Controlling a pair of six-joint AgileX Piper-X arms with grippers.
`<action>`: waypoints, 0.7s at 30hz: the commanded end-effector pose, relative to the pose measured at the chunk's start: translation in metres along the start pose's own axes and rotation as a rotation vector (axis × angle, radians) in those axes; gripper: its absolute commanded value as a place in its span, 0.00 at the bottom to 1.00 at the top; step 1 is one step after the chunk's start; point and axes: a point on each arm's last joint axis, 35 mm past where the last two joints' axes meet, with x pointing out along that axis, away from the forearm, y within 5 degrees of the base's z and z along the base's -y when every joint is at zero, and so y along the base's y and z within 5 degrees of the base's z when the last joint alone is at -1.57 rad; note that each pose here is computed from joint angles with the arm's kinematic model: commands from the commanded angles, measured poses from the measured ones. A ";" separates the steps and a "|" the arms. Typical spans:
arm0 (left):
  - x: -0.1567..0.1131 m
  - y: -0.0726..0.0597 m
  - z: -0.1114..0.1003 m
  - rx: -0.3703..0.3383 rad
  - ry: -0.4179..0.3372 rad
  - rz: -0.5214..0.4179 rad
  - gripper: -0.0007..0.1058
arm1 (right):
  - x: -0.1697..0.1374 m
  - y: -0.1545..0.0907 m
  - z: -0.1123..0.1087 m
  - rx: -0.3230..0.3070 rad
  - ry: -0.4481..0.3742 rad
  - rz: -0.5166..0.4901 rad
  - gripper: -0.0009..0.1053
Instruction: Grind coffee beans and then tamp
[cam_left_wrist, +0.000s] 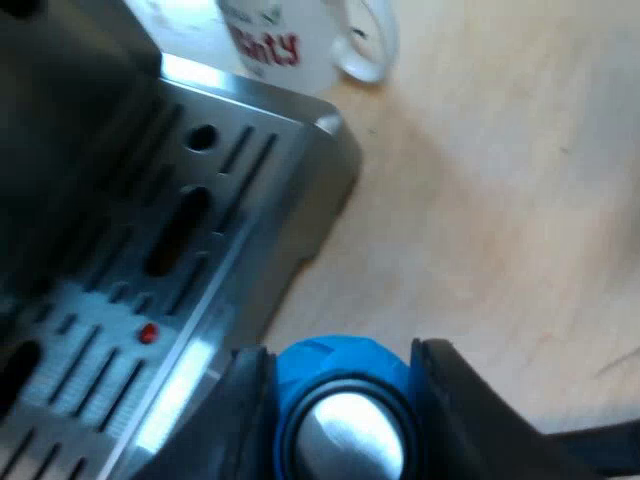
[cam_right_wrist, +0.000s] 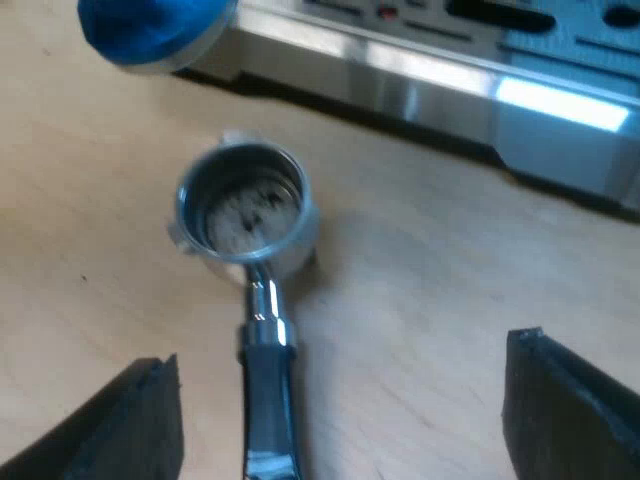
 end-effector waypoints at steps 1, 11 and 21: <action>-0.010 0.001 0.002 -0.014 -0.016 0.027 0.01 | 0.000 0.000 0.004 -0.021 -0.035 0.001 0.65; -0.039 0.038 -0.009 -0.149 0.006 0.106 0.01 | -0.001 0.004 0.014 -0.056 -0.113 0.054 0.65; -0.047 0.065 -0.024 -0.246 0.055 0.201 0.01 | -0.002 0.004 0.017 -0.084 -0.134 0.059 0.65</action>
